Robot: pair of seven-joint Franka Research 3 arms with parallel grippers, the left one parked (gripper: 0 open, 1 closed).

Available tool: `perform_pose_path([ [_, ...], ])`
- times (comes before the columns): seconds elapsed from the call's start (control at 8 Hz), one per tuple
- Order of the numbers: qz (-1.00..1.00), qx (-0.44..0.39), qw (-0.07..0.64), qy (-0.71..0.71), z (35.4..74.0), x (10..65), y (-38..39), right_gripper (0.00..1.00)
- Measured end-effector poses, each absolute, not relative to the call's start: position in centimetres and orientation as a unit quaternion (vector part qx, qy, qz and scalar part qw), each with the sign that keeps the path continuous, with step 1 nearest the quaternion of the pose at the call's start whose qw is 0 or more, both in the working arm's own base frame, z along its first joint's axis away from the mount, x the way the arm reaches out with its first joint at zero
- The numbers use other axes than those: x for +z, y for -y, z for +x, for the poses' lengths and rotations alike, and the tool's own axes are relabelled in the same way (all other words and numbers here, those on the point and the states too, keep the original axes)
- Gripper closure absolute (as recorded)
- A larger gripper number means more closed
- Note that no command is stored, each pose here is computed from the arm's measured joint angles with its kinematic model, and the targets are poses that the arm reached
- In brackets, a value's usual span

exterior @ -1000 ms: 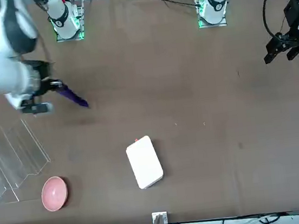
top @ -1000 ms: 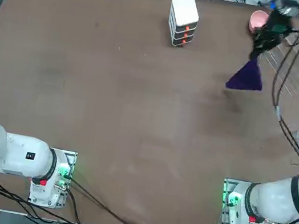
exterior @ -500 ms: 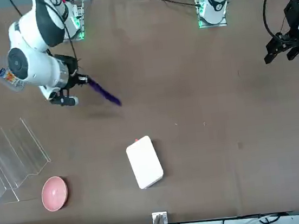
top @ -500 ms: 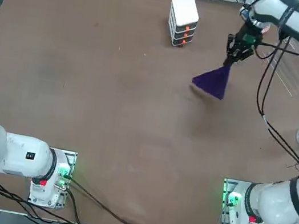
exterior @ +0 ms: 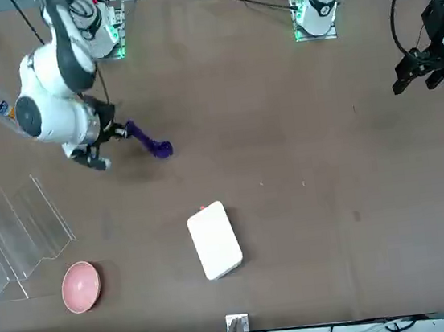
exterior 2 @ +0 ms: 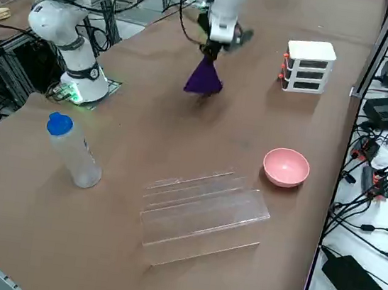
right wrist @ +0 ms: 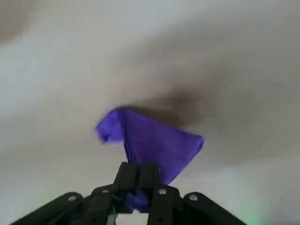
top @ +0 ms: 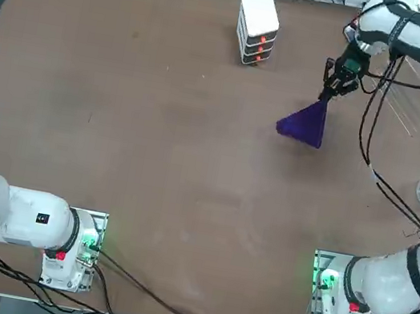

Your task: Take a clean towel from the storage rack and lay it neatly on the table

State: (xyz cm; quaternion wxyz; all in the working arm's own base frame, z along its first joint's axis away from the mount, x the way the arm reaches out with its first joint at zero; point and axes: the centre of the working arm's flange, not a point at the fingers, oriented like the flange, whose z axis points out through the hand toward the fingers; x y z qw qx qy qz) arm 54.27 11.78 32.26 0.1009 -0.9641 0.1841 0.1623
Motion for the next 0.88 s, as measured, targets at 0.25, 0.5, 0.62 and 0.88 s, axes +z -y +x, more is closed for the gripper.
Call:
perform_pose_path([
  [0.25, -0.965, 0.148, 0.113, -0.184, 56.1, 28.3, -5.1, 0.96],
  [0.5, -0.968, 0.132, 0.121, -0.177, 57.2, 26.7, -1.3, 0.96],
  [0.62, -0.969, 0.123, 0.122, -0.178, 57.8, 26.2, -0.3, 0.96],
  [0.88, -0.970, 0.097, 0.117, -0.189, 58.8, 24.3, 0.6, 0.83],
])
